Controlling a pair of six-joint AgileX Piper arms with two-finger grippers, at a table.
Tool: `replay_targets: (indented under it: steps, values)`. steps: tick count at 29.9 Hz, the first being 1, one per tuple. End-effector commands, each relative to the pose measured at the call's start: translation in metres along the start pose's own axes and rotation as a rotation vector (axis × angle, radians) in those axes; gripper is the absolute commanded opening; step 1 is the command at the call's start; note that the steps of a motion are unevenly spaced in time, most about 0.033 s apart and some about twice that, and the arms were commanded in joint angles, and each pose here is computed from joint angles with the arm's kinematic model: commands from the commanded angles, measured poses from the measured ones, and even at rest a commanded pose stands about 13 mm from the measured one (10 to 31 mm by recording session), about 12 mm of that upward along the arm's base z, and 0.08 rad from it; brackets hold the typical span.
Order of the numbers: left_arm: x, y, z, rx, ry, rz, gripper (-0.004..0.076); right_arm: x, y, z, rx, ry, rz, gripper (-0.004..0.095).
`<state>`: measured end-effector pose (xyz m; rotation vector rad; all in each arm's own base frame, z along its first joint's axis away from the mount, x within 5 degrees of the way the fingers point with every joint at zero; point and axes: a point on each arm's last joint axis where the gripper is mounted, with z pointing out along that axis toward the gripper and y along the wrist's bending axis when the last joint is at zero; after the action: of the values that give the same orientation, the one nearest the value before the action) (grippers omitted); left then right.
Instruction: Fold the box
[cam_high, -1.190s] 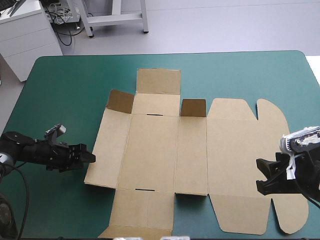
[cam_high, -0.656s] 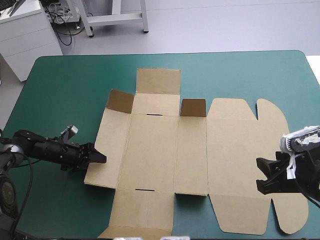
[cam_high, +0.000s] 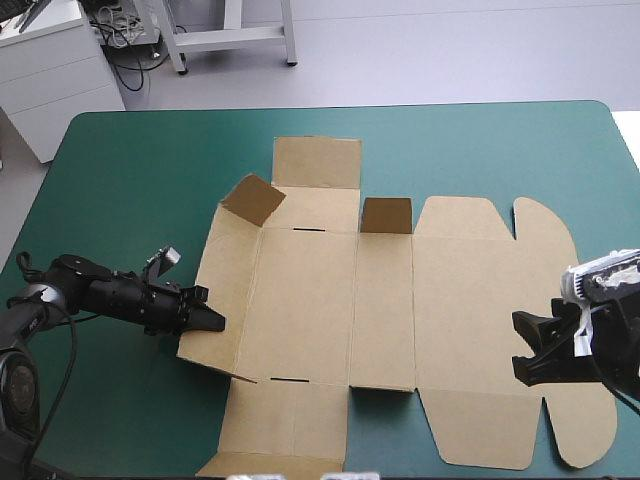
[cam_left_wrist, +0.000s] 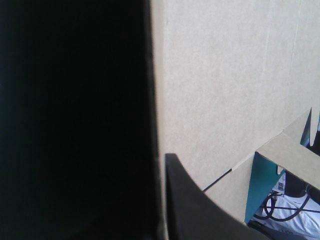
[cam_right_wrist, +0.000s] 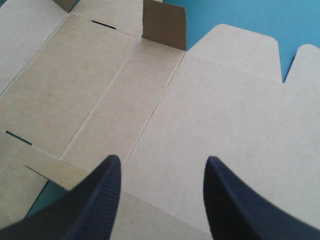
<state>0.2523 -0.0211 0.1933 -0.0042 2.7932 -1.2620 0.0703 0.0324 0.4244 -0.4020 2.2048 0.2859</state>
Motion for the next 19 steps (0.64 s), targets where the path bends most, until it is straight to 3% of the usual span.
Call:
replay_targets:
  steps: [1, 10, 15, 19]
  values:
    - [-0.002, -0.019, -0.007, 0.092, 0.004, 0.044, -0.0032, -0.010, 0.000, -0.005, 0.008, -0.089, -0.011, 0.0468]
    - [-0.018, -0.048, -0.012, 0.015, 0.070, 0.303, -0.0032, -0.011, -0.002, -0.005, 0.024, -0.095, -0.027, 0.0468]
    - [-0.040, -0.072, -0.019, -0.193, 0.072, 0.535, -0.0032, -0.011, -0.002, -0.005, 0.034, -0.102, -0.031, 0.0468]
    - [-0.064, -0.098, -0.033, -0.351, -0.031, 0.717, -0.0032, -0.012, -0.003, -0.005, 0.037, -0.104, -0.032, 0.0468]
